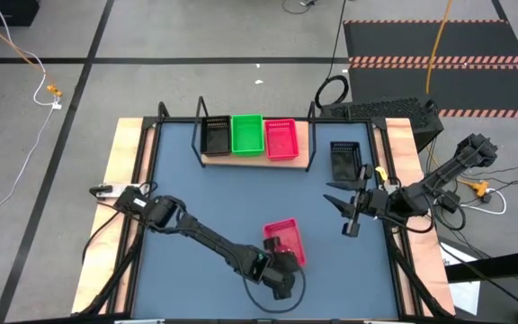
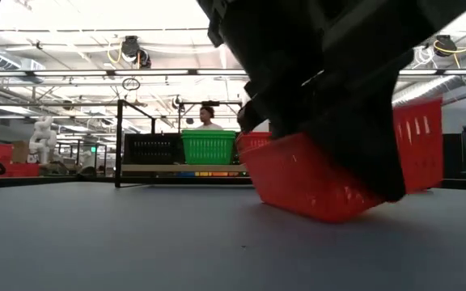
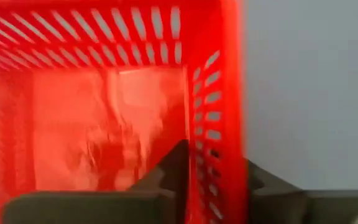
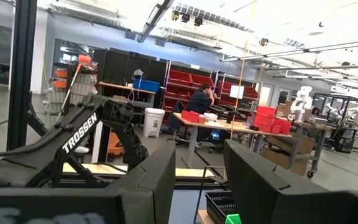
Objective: Stack baskets on shelf by color
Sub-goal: Stack the red bin on top of the red bins on the shelf
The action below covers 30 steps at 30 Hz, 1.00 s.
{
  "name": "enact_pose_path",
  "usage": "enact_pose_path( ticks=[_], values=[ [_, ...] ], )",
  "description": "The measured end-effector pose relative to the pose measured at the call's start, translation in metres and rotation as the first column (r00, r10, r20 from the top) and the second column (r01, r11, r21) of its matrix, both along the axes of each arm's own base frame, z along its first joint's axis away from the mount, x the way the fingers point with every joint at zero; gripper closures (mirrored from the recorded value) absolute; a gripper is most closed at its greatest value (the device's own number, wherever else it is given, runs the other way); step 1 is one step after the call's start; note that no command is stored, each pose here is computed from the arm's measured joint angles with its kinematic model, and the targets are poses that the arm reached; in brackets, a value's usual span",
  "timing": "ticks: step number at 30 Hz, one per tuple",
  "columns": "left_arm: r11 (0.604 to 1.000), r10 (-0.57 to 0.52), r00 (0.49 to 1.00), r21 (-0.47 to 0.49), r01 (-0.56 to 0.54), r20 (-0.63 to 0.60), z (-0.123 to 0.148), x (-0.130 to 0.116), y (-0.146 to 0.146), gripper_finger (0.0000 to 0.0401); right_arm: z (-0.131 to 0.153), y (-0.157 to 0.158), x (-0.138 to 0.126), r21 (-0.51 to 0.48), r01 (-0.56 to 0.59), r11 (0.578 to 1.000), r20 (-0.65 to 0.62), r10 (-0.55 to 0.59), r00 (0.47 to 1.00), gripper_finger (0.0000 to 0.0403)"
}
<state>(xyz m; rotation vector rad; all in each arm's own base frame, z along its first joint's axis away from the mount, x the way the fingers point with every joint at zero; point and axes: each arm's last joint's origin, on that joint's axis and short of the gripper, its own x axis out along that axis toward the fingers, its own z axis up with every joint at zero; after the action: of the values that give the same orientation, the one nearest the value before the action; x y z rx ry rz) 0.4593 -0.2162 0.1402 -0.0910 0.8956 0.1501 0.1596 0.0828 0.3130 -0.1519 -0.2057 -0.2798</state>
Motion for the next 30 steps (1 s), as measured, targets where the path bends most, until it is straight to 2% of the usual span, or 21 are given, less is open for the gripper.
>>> enact_pose_path(
  ticks=[4,10,14,18,21,24,27,30],
  values=[
    [0.997,-0.061,0.998,0.055,0.061,-0.005,0.002,0.0,0.0,0.039,0.0,0.0,0.0,0.003,0.0,1.0,0.004,0.0,1.0,0.0273],
    [0.987,-0.119,0.992,0.108,0.122,-0.035,0.01,-0.004,0.003,0.0396,0.001,0.0,0.0,0.003,0.0,1.0,0.005,0.0,1.0,0.0273],
    [0.984,-0.117,0.992,0.132,0.123,-0.052,0.044,-0.015,0.009,0.0395,0.0,0.0,0.0,0.003,0.001,1.0,0.005,-0.001,1.0,0.0273],
    [0.961,-0.144,0.988,0.232,0.152,-0.05,0.088,-0.031,0.022,0.0396,0.0,0.0,0.0,-0.021,0.009,1.0,-0.003,-0.009,1.0,0.0273],
    [0.928,-0.178,0.983,0.324,0.182,-0.042,0.121,-0.041,0.036,0.0396,0.001,0.0,0.0,-0.028,0.012,1.0,-0.005,-0.012,1.0,0.0273],
    [0.907,-0.171,0.985,0.387,0.168,-0.027,0.146,-0.045,0.059,0.0397,0.001,0.0,0.0,-0.049,0.019,0.999,-0.01,-0.02,1.0,0.0273],
    [0.903,-0.128,0.992,0.411,0.123,-0.014,0.158,-0.039,0.09,0.0397,0.0,-0.001,0.0,-0.087,0.059,0.994,-0.028,-0.062,0.998,0.0273],
    [0.907,-0.087,0.996,0.412,0.092,-0.03,0.154,-0.025,0.129,0.0398,0.001,-0.004,-0.001,-0.12,0.121,0.985,-0.045,-0.127,0.991,0.0273]
  ],
)
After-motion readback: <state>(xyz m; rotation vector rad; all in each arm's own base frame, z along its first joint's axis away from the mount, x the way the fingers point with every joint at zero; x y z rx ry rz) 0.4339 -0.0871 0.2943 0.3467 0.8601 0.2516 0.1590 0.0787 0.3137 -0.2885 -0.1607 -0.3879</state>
